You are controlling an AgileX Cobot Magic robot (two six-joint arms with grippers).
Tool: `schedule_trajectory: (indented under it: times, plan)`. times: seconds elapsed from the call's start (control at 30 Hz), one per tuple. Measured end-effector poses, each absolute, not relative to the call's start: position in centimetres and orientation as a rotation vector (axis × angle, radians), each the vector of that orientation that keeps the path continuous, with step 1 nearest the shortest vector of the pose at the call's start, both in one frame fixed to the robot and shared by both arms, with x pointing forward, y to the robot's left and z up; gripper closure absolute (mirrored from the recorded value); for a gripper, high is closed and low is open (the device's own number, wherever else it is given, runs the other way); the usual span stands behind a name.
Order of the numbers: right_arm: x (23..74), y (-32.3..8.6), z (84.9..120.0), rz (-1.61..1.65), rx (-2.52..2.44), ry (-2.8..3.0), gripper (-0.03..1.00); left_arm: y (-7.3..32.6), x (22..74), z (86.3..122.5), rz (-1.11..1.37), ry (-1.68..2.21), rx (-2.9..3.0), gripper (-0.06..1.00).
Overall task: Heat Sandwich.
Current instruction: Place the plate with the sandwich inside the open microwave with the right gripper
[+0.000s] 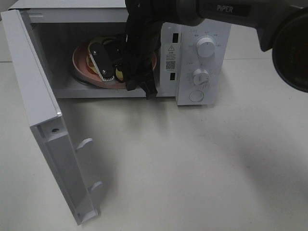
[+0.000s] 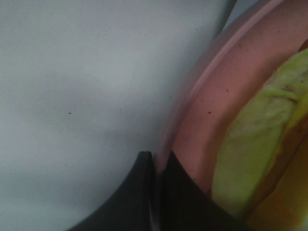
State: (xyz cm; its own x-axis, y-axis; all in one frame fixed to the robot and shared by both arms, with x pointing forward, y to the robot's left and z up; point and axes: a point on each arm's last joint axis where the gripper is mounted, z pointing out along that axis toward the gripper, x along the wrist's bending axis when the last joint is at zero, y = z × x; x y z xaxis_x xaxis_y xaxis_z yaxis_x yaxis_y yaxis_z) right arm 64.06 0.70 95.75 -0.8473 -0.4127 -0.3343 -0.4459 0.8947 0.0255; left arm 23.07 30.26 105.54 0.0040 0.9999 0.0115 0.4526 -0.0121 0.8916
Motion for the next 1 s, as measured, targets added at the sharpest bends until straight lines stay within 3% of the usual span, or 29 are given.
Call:
schedule_trajectory:
  times: [1.0]
  plan:
    - [67.2,0.9,93.7,0.195,-0.568,2.654,0.91,30.3,23.1,105.5,0.957,1.54,1.557,-0.05]
